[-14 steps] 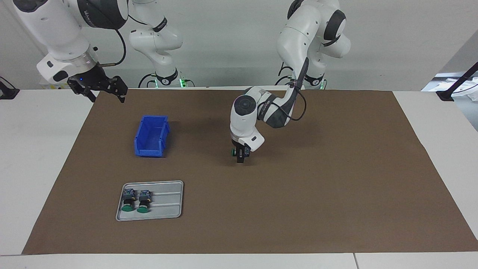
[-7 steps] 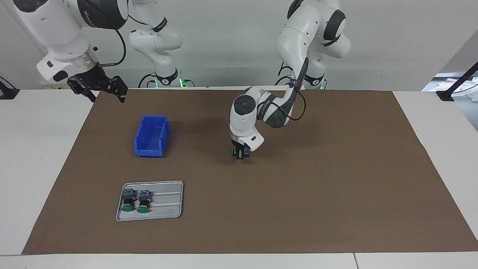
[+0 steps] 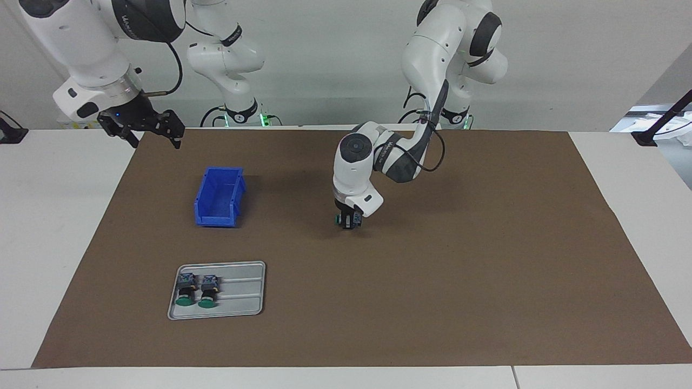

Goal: Place and press button with both arms
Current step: 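Grasp the green button with the left gripper and lift it slightly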

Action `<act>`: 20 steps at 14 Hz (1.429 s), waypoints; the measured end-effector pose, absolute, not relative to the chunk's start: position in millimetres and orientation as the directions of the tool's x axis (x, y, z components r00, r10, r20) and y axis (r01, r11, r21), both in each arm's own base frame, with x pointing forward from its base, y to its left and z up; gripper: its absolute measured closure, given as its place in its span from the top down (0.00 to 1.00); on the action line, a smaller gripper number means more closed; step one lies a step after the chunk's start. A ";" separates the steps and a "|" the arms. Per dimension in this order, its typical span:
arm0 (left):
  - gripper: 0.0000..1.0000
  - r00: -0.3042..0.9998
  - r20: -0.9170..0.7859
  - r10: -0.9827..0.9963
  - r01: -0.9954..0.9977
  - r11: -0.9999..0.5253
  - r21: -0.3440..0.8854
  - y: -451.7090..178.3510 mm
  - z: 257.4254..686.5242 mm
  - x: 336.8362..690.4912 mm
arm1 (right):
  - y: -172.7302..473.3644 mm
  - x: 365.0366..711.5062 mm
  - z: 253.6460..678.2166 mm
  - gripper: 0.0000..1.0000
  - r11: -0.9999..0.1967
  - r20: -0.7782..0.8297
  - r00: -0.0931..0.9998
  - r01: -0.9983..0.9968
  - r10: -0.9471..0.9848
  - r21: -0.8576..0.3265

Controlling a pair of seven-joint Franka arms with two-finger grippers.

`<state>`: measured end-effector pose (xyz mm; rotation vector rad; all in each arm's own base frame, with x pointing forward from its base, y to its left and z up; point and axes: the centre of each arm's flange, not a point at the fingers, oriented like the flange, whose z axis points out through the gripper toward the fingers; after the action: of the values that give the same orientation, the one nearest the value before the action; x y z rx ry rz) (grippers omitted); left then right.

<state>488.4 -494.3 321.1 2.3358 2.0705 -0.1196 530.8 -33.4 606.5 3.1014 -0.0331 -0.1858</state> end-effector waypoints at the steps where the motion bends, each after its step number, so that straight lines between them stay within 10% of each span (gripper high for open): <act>1: 0.41 0.113 -0.075 0.991 0.993 -0.115 -0.026 -489.8 329.6 493.3 | -33.4 530.8 606.5 0.99 -0.999 -0.119 0.993 -0.019 -0.023 0.036; 8: 0.41 0.115 -0.147 0.982 0.993 -0.119 -0.021 -417.6 360.2 543.4 | -33.4 530.8 606.5 0.99 -0.999 -0.119 0.993 -0.019 -0.023 0.036; 20: 0.41 0.056 -0.559 0.827 0.998 -0.064 0.006 -322.2 354.8 524.3 | -33.4 530.8 606.5 0.99 -0.999 -0.119 0.993 -0.019 -0.023 0.036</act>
<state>524.3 -322.2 354.8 1.9492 1.8251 -0.5896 530.8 -33.4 606.5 3.1014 -0.0331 -0.1858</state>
